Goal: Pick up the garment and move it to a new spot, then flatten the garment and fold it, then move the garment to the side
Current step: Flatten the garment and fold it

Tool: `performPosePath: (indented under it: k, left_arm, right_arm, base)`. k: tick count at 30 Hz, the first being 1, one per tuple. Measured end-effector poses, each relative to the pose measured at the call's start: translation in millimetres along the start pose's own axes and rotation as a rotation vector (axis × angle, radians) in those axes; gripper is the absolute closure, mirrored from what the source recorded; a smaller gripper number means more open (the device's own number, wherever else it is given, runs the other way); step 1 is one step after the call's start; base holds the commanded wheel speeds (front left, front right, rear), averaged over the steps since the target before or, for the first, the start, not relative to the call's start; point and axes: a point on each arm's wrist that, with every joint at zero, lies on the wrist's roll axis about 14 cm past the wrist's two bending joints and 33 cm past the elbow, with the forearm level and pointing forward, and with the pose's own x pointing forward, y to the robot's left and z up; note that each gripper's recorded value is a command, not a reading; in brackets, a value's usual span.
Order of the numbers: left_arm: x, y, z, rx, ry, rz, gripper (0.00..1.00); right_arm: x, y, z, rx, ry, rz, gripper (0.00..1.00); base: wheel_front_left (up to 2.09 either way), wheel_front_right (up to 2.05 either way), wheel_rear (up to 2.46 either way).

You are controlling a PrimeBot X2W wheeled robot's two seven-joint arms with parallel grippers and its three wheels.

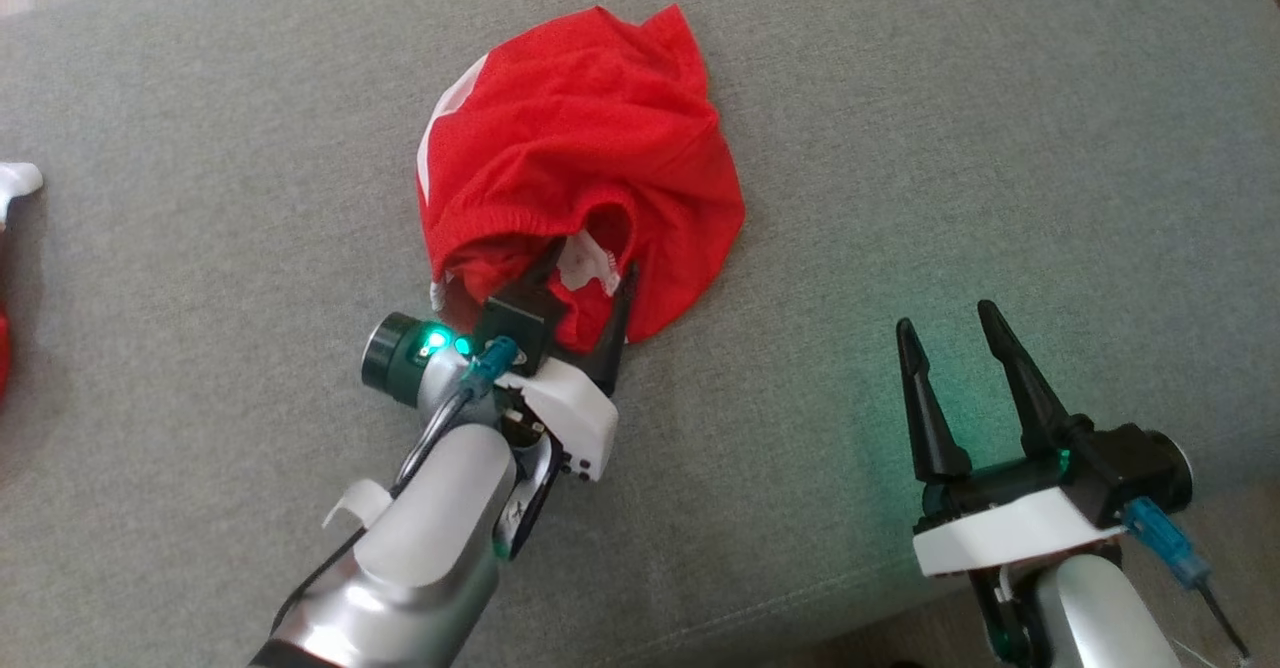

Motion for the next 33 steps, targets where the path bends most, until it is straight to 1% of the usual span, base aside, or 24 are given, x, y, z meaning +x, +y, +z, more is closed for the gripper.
performPosePath:
  k: [4,13,16,17,19,20,22,23,24,30,33]
  left_arm:
    - [-2.2,-3.3,-6.5,0.038,0.017,-0.020,0.00]
    - [-6.1,-7.7,-19.5,0.066,0.055,-0.040,0.00]
    - [-7.5,-11.2,-24.6,0.078,0.070,-0.054,0.03]
    - [-7.7,-11.9,-25.9,0.081,0.074,-0.057,0.12]
    - [-7.5,-13.3,-26.1,0.084,0.075,-0.062,0.21]
    - [-7.3,-14.3,-26.2,0.086,0.075,-0.066,0.27]
    - [-6.6,-16.3,-26.2,0.084,0.077,-0.072,0.54]
    - [-6.2,-17.4,-26.0,0.084,0.077,-0.075,0.72]
    - [-5.9,-18.4,-25.5,0.082,0.077,-0.079,1.00]
    - [-5.8,-27.3,-15.2,0.035,0.060,-0.116,1.00]
    - [-7.0,-42.4,-0.1,0.021,0.025,-0.180,1.00]
  right_arm:
    - [0.3,0.1,0.1,0.000,-0.001,0.001,0.00]
    - [0.5,-0.2,-0.4,0.001,0.001,0.000,0.00]
    - [0.3,-0.3,-0.9,0.004,0.002,-0.001,0.00]
    - [0.2,-0.7,-0.7,0.008,0.002,-0.003,0.00]
    - [-0.2,-1.3,-0.6,0.009,0.001,-0.005,0.00]
    - [-0.4,-1.4,-0.6,0.009,0.001,-0.006,0.00]
    - [-1.0,-1.7,-0.7,0.008,0.002,-0.007,0.00]
    - [-1.3,-1.8,-0.8,0.008,0.002,-0.007,0.00]
    - [-1.8,-1.9,-0.9,0.009,0.003,-0.008,0.00]
    - [-4.9,-4.3,3.6,0.016,-0.012,-0.017,0.00]
    - [-7.5,-4.6,9.4,0.017,-0.031,-0.018,0.00]
  base:
    - [0.00,0.00,0.00]
    - [0.00,0.00,0.00]
    - [0.00,0.00,0.00]
    - [0.00,0.00,0.00]
    - [0.00,0.00,0.00]
    - [0.00,0.00,0.00]
    - [0.00,0.00,0.00]
    - [0.00,0.00,0.00]
    - [0.00,0.00,0.00]
    - [0.00,0.00,0.00]
    - [0.00,0.00,0.00]
